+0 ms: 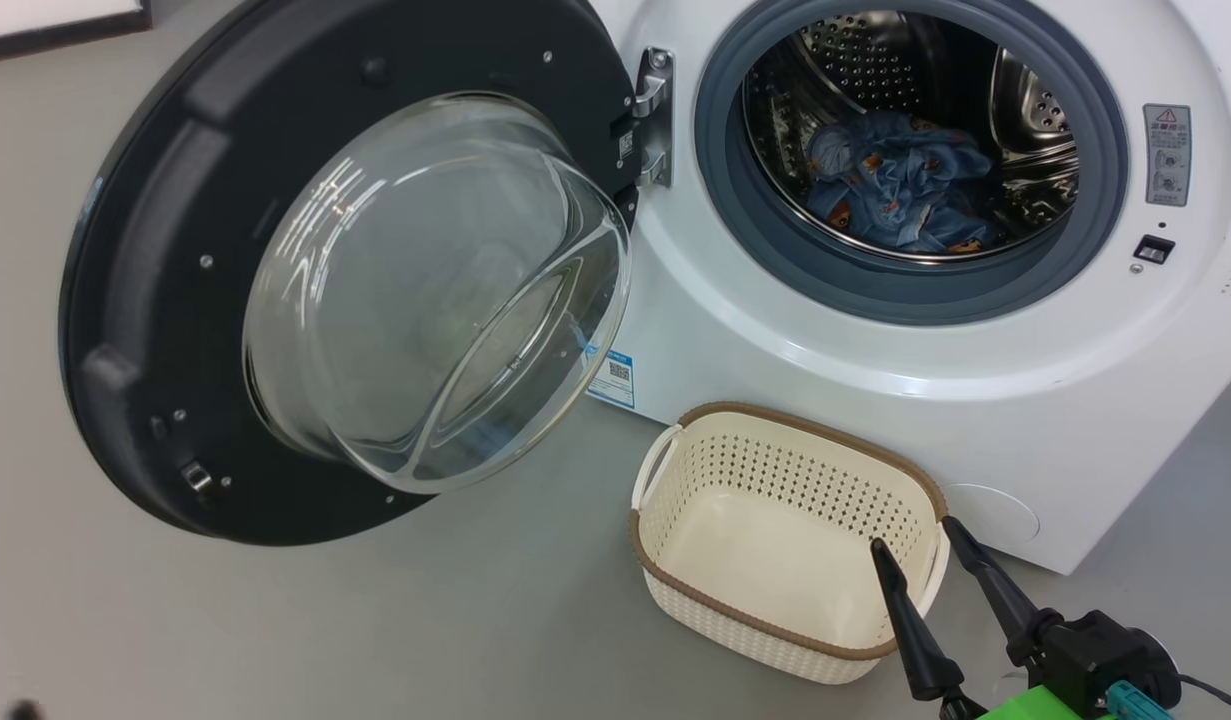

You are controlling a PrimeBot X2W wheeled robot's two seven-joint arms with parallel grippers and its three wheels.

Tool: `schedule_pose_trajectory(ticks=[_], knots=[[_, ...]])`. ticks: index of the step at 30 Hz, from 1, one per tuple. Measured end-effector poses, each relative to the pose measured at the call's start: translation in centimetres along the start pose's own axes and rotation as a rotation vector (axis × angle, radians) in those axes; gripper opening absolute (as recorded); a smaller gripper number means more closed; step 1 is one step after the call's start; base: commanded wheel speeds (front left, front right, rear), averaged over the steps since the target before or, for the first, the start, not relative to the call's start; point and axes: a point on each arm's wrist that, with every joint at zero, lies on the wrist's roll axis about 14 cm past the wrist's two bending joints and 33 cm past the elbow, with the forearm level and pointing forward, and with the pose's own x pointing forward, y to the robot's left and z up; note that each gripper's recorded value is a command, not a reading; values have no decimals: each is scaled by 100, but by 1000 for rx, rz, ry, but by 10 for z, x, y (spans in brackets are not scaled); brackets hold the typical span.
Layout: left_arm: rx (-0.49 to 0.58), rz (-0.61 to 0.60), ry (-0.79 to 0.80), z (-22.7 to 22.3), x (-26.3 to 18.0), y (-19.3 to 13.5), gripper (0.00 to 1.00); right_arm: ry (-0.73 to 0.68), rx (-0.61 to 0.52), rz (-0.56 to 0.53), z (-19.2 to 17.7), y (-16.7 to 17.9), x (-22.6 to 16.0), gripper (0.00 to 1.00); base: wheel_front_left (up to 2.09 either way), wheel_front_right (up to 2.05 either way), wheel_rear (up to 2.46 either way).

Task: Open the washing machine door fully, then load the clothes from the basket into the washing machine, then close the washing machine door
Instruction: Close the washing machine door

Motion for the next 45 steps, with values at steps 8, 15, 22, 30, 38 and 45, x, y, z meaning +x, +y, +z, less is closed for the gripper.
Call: schedule_pose_trajectory(ticks=[8,15,22,30,38,45], knots=[[-508,107,-204,96,51,35,0,6,8,3,-3,1,1,100,0,0,0],[-658,90,-294,166,93,51,0,17,14,3,-8,0,2,100,0,0,0],[-803,50,-243,181,136,29,0,33,18,-9,-14,-6,-1,100,0,0,0],[-854,43,-156,165,170,1,0,65,20,-39,-25,-19,-9,100,0,0,0],[-877,23,-77,129,196,-28,0,100,9,-89,-38,-44,-19,100,0,0,0],[-902,-14,10,99,210,-55,0,108,-1,-116,-43,-61,-20,100,0,0,0]])
